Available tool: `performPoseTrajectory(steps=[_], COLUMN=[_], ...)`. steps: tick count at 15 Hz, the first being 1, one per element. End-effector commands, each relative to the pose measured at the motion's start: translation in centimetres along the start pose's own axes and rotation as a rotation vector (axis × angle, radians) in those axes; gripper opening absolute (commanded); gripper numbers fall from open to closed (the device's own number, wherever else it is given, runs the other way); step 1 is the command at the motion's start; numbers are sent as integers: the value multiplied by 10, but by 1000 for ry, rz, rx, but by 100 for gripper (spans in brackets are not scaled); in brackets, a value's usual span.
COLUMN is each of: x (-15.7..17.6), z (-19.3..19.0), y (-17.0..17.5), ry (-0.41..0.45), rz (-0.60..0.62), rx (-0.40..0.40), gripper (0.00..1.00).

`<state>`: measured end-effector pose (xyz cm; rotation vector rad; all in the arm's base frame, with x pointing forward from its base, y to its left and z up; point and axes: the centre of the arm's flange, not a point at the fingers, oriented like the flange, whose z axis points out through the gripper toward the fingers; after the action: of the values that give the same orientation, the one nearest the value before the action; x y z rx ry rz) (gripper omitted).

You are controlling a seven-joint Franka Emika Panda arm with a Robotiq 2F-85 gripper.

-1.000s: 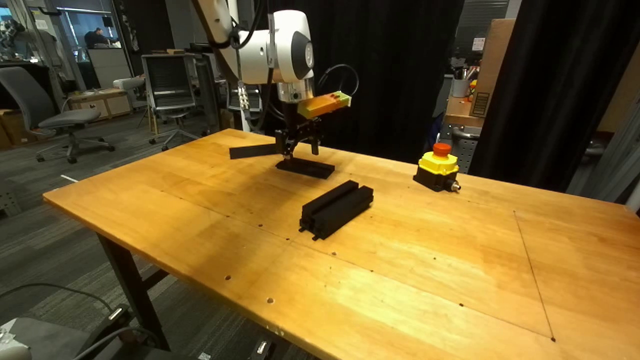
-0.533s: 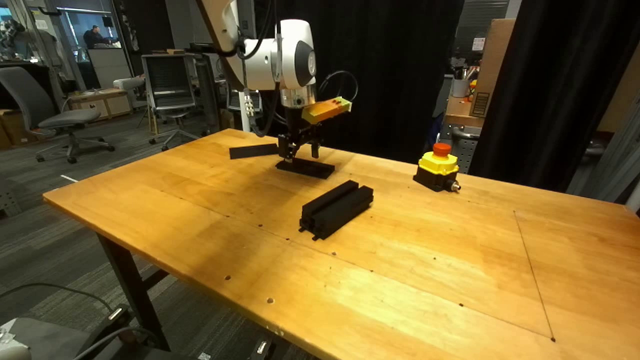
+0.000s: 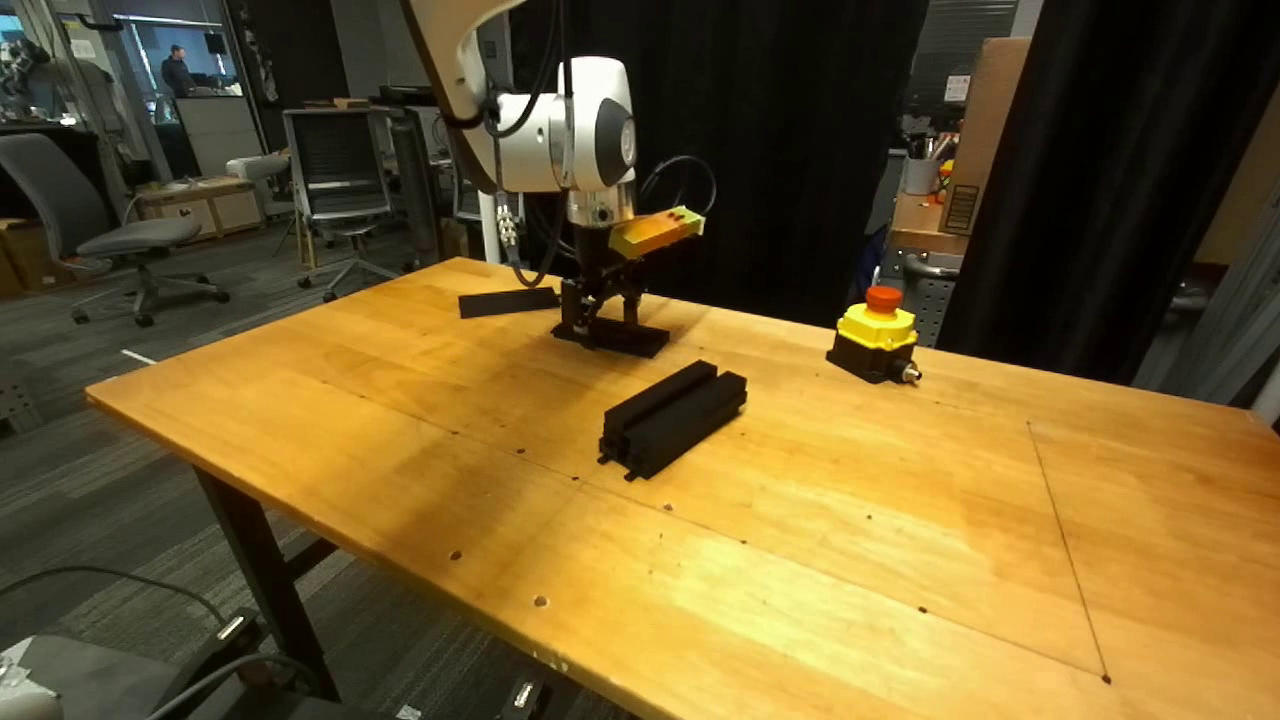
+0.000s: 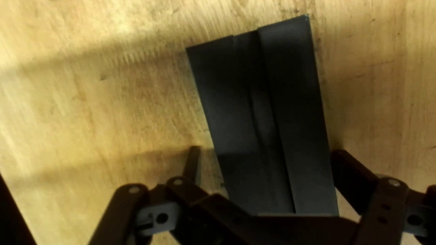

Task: Stack up the black objects on the table.

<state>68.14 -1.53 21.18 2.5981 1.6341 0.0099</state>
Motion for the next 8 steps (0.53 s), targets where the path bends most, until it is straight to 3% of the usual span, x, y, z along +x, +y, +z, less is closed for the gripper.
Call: performPoseTrajectory(steps=[1,4,8], x=[3,3,-12], z=[-4,-14,-27], y=[13,16,13], ry=[27,22,10], rz=[-9,19,169], rx=[23,42,118], gripper=[66,46,46])
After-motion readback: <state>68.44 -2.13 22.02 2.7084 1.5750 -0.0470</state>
